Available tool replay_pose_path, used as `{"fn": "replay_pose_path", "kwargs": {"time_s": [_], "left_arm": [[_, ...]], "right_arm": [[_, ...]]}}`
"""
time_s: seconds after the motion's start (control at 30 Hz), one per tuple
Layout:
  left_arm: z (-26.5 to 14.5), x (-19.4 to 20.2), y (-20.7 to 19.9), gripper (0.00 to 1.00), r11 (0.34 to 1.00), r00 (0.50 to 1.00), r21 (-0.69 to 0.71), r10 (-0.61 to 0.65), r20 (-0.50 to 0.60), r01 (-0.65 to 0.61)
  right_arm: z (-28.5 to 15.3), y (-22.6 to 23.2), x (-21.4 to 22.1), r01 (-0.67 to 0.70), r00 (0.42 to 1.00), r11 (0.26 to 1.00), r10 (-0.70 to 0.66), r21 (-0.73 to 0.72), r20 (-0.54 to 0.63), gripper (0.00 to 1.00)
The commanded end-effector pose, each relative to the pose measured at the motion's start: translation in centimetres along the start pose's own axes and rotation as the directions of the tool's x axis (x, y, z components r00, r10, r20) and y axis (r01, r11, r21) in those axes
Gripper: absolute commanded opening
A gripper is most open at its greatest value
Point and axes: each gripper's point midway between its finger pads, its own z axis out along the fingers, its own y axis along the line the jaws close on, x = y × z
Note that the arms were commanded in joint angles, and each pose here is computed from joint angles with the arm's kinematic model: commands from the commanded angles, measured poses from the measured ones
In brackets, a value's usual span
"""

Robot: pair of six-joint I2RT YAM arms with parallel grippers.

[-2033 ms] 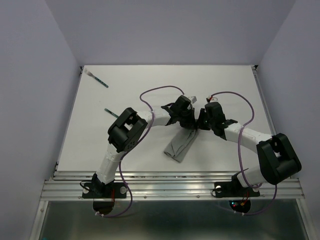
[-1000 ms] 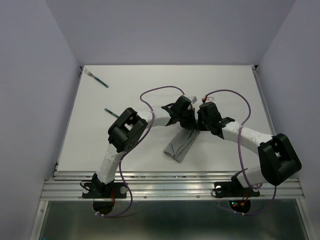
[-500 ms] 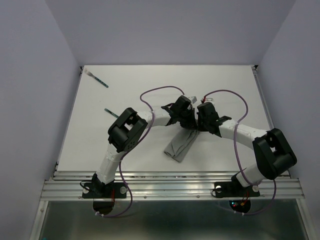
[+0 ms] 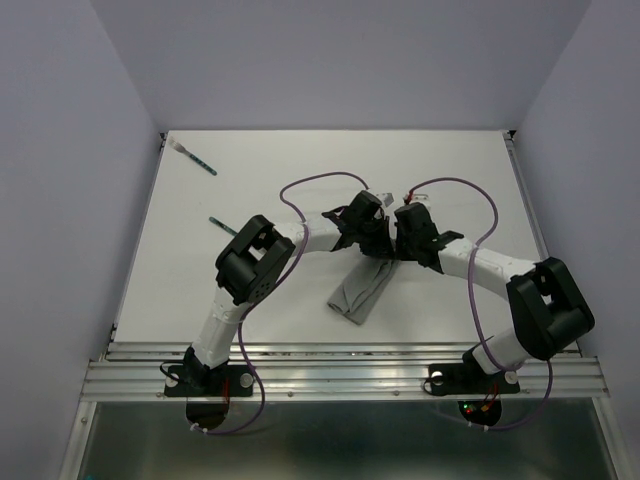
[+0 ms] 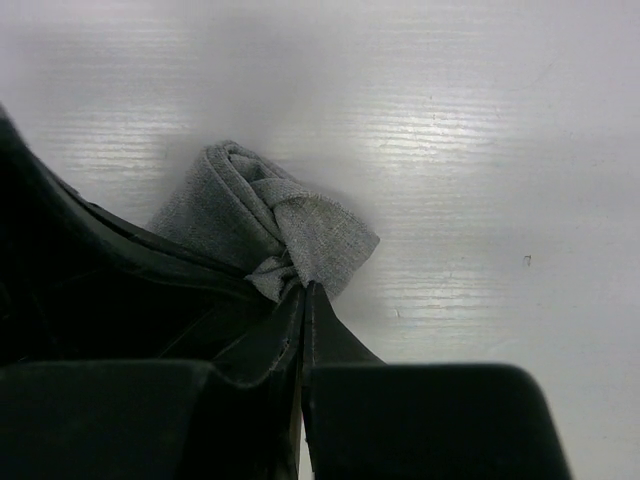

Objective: Fold the napkin into a case and place the utensils inside
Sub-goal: Stuff the top corner of the smaller-rectangle-folded napkin into the folded napkin.

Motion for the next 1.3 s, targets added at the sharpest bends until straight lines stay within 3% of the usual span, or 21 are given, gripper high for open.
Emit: {"fn": "replay_pose_path", "kwargs": {"time_s": [0.0,0.37,0.77,0.87,1.0,1.27], "left_arm": [[-0.7,0.8,-0.2,0.0,1.0,0.999,0.006,0.015,-0.034,-0.015],[-0.5,0.8,-0.6,0.0,1.0,0.999,0.021,0.02,-0.043,-0.019],[-2.6,-0.2,-2.5,0.0,0.996,0.997,0.047,0.082,-0.008,-0.082],[-3.1,-0.2,-2.6,0.17,0.994,0.995,0.045,0.097,-0.002,-0.097],[-3.9,-0.5,-3.0,0.3,0.992,0.993,0.048,0.115,0.012,-0.115],[-5.0,-0.7,-3.5,0.41,0.988,0.989,0.054,0.143,0.03,-0.145]], "right_arm": [[-1.8,1.3,-3.5,-0.051,0.991,0.997,0.059,-0.066,0.119,0.01],[-2.1,3.2,-3.4,-0.054,0.993,0.984,0.07,-0.167,0.095,0.01],[-1.2,2.7,-1.9,-0.065,0.995,0.988,0.075,-0.142,0.063,0.01],[-1.2,2.6,-1.9,-0.067,0.995,0.989,0.076,-0.133,0.066,0.01],[-1.1,2.5,-1.9,-0.068,0.995,0.989,0.077,-0.129,0.064,0.01],[-1.2,2.3,-1.7,-0.073,0.994,0.99,0.082,-0.124,0.067,0.01]]}}
